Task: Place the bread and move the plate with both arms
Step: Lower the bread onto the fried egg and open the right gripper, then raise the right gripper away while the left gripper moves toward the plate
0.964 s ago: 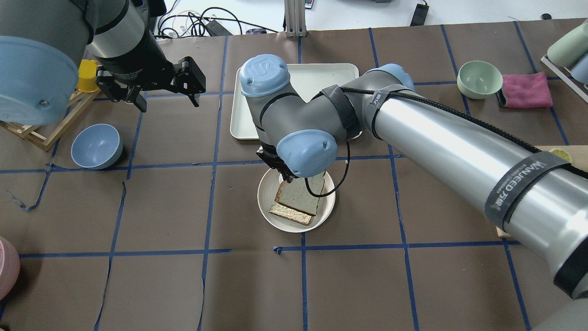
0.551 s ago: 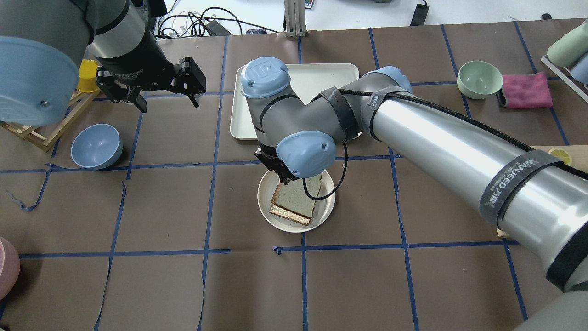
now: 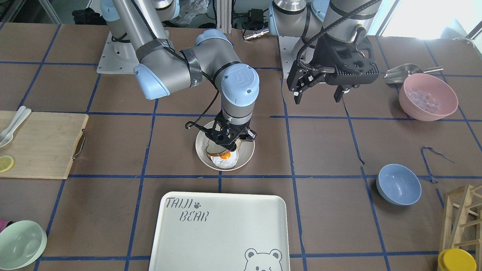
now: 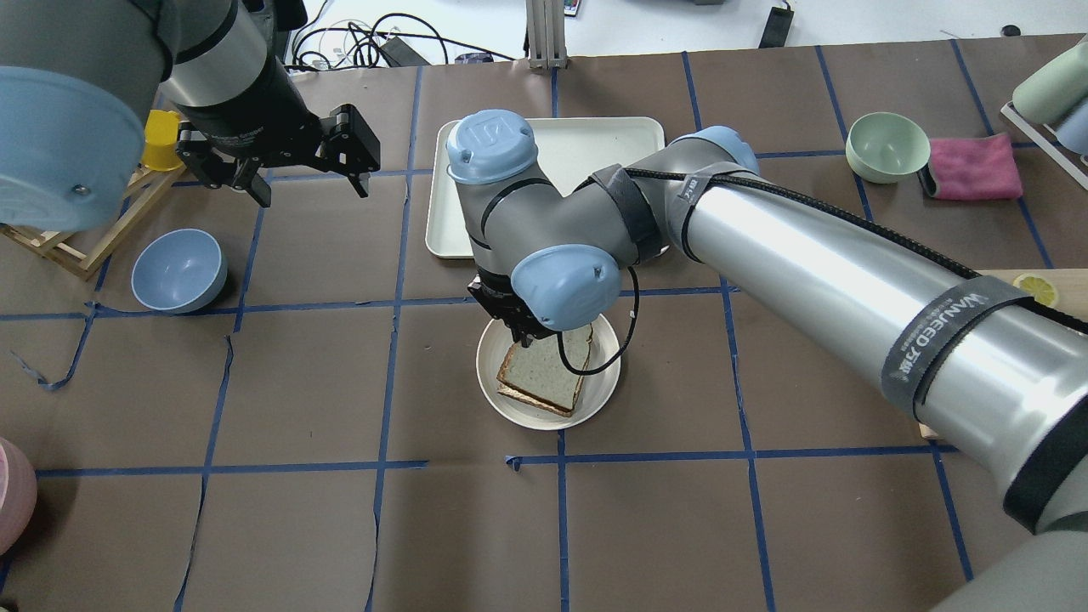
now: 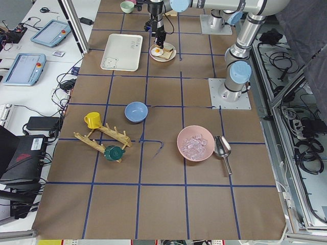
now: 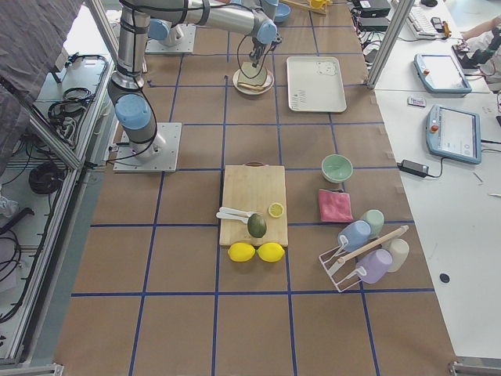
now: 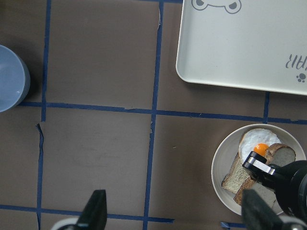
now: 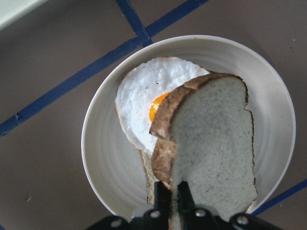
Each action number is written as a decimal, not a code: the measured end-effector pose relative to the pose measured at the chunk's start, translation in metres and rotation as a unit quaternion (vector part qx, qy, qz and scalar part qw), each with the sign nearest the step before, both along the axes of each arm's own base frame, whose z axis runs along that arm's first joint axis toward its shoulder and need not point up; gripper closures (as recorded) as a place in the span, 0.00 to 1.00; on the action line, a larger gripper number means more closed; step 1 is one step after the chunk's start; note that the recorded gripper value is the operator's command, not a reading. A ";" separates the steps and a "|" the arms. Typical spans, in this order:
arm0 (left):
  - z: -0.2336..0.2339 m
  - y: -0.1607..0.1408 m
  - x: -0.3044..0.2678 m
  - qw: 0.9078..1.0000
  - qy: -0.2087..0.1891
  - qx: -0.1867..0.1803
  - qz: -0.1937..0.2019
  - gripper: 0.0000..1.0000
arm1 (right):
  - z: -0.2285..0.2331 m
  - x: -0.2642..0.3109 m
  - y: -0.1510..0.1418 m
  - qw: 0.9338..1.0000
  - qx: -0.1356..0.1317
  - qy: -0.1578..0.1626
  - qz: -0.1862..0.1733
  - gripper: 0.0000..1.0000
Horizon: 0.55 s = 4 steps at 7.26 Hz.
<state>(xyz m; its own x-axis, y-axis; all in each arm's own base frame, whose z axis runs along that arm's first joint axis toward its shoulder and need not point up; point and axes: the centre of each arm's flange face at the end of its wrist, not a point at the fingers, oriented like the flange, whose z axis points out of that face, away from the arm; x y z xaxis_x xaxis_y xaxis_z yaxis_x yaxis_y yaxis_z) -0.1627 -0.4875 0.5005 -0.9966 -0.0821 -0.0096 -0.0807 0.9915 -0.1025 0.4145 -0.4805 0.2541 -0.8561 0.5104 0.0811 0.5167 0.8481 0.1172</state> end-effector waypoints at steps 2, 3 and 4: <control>0.000 0.000 0.000 1.000 0.000 0.000 0.000 0.00 | 0.009 -0.002 -0.008 1.000 -0.023 -0.003 0.000 0.19; 0.000 0.000 0.000 1.000 0.000 0.000 0.000 0.00 | 0.019 -0.010 -0.019 0.999 -0.036 -0.007 0.001 0.13; 0.000 0.000 0.000 1.000 0.000 0.000 0.000 0.00 | 0.036 -0.030 -0.037 0.998 -0.049 -0.015 0.021 0.09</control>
